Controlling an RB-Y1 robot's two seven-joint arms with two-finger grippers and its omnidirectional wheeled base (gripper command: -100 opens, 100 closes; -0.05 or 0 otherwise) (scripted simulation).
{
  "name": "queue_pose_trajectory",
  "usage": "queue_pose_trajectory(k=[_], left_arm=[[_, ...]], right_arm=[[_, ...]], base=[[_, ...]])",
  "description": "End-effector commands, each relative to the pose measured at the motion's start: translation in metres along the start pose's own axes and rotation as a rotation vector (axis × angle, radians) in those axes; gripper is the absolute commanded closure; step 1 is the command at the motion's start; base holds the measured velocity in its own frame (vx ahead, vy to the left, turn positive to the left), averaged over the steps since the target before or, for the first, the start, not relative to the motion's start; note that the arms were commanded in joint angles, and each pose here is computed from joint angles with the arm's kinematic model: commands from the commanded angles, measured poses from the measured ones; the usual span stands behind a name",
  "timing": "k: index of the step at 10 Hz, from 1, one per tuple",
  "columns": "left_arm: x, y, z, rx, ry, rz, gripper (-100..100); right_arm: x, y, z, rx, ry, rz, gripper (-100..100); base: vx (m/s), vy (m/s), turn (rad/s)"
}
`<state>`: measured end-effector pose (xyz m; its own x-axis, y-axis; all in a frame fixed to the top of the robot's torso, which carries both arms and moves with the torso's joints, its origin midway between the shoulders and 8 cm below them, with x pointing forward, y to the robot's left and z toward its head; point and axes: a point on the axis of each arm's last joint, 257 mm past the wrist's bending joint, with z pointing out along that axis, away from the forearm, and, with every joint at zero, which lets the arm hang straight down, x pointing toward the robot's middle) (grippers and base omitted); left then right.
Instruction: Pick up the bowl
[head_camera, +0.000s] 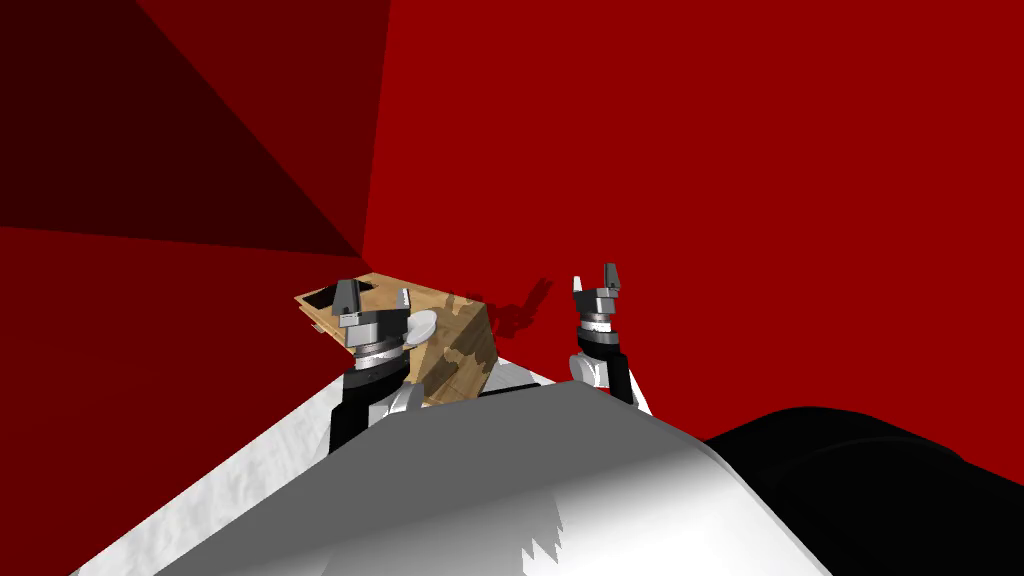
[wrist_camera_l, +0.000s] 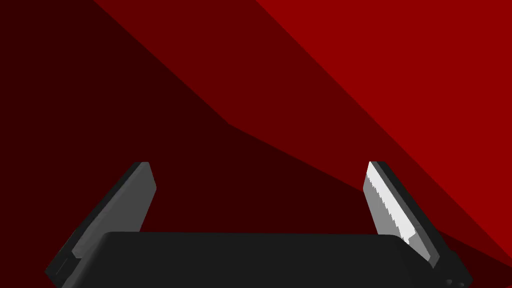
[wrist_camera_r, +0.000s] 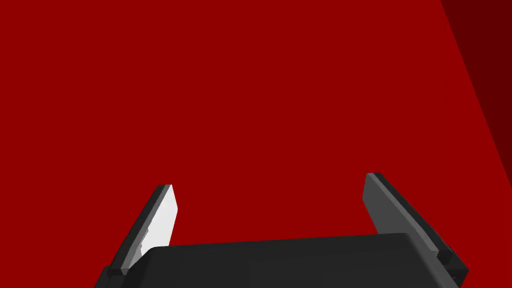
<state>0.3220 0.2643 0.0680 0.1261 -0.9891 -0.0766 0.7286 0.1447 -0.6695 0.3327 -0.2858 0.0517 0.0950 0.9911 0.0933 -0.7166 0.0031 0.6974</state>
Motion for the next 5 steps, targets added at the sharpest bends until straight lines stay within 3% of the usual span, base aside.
queue_pose_trajectory(k=[1,5], left_arm=[[0.006,0.008,0.002,-0.011,0.034,0.0,-100],[0.019,0.036,0.012,-0.054,0.091,-0.014,-100]], right_arm=[[0.0,0.0,0.0,0.0,0.0,0.0,0],[0.0,0.0,0.0,0.0,0.0,0.0,0]], base=[[-0.054,-0.032,0.074],[-0.125,-0.054,0.103]])
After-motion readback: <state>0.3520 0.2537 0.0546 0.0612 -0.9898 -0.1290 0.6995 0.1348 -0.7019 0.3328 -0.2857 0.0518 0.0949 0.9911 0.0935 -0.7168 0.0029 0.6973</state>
